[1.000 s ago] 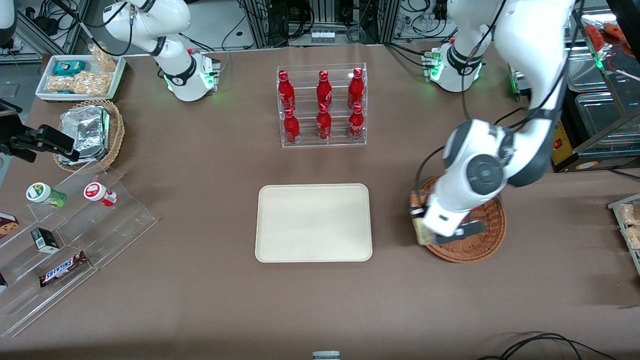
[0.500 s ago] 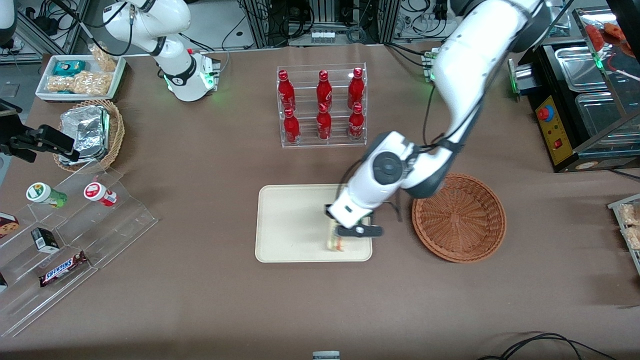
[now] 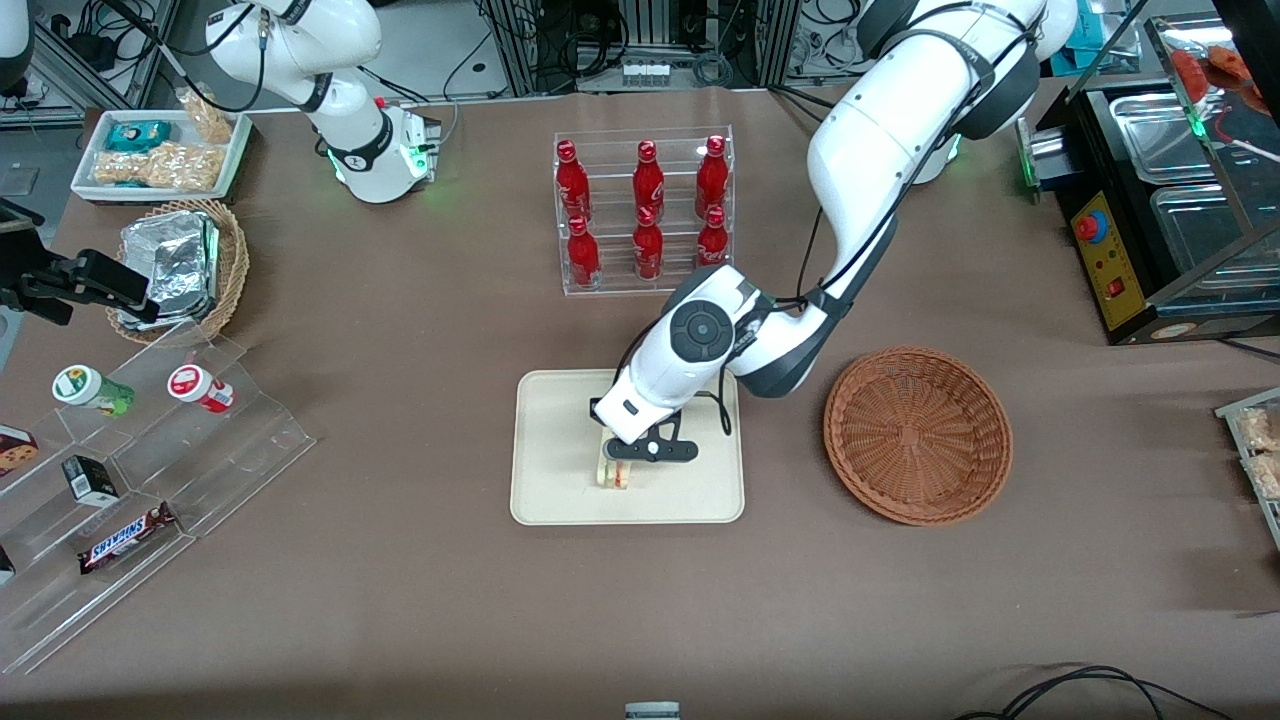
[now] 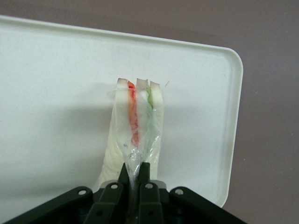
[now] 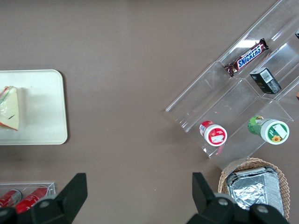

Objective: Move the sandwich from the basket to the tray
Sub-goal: 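Lower the sandwich onto the tray and open the left gripper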

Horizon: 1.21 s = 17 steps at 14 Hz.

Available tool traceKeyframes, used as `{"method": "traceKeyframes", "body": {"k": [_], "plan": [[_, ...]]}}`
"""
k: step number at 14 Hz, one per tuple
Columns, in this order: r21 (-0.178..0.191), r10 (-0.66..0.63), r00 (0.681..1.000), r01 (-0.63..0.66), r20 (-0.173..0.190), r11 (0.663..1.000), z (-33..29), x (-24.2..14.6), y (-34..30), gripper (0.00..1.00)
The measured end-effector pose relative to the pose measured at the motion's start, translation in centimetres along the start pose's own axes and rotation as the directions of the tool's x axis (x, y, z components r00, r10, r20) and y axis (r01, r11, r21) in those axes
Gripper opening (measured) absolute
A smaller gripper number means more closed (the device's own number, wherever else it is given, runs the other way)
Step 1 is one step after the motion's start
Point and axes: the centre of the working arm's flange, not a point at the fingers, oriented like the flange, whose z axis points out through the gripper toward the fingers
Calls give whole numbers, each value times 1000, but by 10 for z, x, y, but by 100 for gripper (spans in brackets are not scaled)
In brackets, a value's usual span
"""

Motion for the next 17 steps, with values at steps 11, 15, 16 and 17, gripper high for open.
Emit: {"method": "traceKeyframes", "body": {"k": [11, 15, 16, 17], "plan": [[-17, -99, 995, 98, -7, 995, 16, 11, -5, 25], [-23, -160, 987, 160, -5, 987, 18, 1, 6, 65], [-29, -162, 987, 162, -10, 986, 14, 1, 9, 74], [-36, -160, 987, 159, -17, 987, 5, 2, 12, 85]]}}
